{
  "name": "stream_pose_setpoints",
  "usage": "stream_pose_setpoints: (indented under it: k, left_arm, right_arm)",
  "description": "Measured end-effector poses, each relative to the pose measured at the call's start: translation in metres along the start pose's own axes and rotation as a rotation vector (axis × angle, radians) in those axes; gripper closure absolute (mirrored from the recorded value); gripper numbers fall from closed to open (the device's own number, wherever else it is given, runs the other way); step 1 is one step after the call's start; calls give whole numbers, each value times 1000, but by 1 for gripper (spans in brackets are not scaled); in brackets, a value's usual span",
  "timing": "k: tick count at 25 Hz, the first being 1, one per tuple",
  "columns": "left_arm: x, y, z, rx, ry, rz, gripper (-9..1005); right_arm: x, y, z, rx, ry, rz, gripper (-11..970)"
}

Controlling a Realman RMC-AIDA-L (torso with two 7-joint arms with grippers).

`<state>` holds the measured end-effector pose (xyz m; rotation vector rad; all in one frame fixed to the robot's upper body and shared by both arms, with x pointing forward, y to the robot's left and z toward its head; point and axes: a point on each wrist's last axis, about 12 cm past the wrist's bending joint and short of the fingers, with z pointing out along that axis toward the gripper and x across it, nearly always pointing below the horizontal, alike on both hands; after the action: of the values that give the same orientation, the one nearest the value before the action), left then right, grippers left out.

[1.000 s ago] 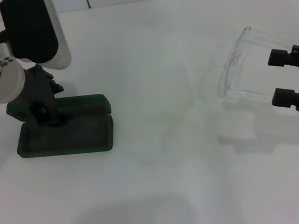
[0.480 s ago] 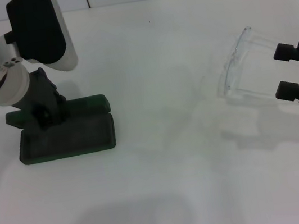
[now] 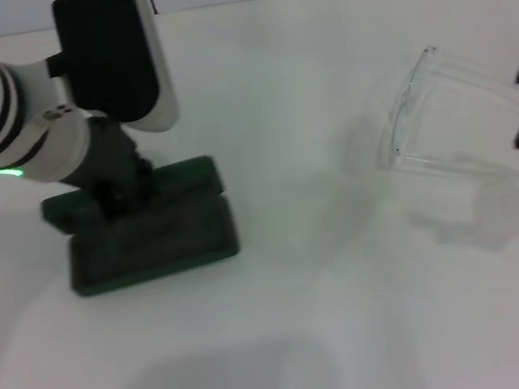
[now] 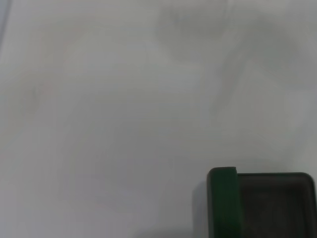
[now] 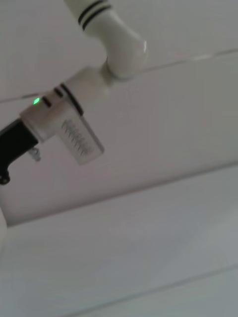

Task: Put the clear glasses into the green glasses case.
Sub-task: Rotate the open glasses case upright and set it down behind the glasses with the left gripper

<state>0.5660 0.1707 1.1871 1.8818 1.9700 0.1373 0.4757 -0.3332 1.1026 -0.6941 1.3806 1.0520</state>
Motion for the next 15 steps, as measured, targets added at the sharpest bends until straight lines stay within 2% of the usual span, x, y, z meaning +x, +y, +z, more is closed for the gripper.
stream_pose_setpoints:
  k: [4, 7, 11, 15]
  left_arm:
    - [-25, -2, -12, -40, -56, 2, 790]
    - [-39, -5, -13, -38, -67, 9, 801]
    - [-52, -12, -8, -31, -75, 44, 802]
    - [-63, -15, 5, -32, -81, 71, 802]
  right_arm:
    - [-4, 2, -27, 118, -65, -25, 108]
    - [-8, 11, -56, 235, -164, -76, 109]
    - [-12, 24, -91, 380, -288, -136, 110]
    - [-13, 37, -110, 449, -338, -167, 112]
